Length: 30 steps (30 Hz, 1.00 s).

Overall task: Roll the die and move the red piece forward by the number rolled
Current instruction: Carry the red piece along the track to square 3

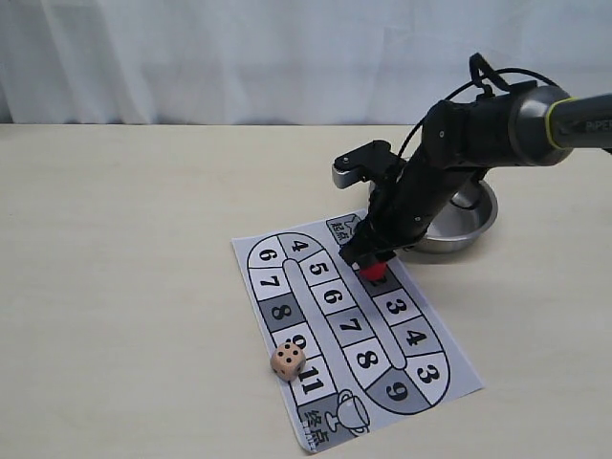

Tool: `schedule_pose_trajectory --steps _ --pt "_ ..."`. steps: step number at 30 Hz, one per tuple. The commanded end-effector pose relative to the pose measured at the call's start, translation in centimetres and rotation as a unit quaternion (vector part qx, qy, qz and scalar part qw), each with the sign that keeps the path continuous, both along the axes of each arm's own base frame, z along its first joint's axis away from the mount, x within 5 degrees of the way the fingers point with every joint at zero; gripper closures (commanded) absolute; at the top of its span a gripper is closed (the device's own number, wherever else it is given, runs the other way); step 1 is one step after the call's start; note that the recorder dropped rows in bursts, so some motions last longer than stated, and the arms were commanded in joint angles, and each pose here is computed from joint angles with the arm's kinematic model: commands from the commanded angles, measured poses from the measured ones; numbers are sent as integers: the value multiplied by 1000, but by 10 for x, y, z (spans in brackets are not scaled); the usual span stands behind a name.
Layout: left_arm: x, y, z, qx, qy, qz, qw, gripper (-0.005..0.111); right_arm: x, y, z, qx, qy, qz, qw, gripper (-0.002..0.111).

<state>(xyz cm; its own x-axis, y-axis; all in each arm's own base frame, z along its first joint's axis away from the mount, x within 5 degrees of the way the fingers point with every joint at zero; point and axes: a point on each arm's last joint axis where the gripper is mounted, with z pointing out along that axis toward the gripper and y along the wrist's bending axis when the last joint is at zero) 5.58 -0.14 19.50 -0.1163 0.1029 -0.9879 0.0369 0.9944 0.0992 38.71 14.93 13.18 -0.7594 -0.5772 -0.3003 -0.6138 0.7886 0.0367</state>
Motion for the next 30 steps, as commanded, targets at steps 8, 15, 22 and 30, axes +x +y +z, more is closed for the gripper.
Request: schedule_pose_trajectory --steps 8,15,22,30 --pt "0 0 0 -4 -5 0 1000 107 -15 -4 31 11 1 -14 1000 104" --pt "0 0 0 -4 -5 0 1000 107 -41 -15 38 15 -31 -23 999 104" --pt "0 0 0 -4 -5 0 1000 107 -52 -21 25 14 -48 -32 998 104" --pt "0 0 0 -4 -5 0 1000 107 -55 -22 -13 -6 4 -31 999 104"
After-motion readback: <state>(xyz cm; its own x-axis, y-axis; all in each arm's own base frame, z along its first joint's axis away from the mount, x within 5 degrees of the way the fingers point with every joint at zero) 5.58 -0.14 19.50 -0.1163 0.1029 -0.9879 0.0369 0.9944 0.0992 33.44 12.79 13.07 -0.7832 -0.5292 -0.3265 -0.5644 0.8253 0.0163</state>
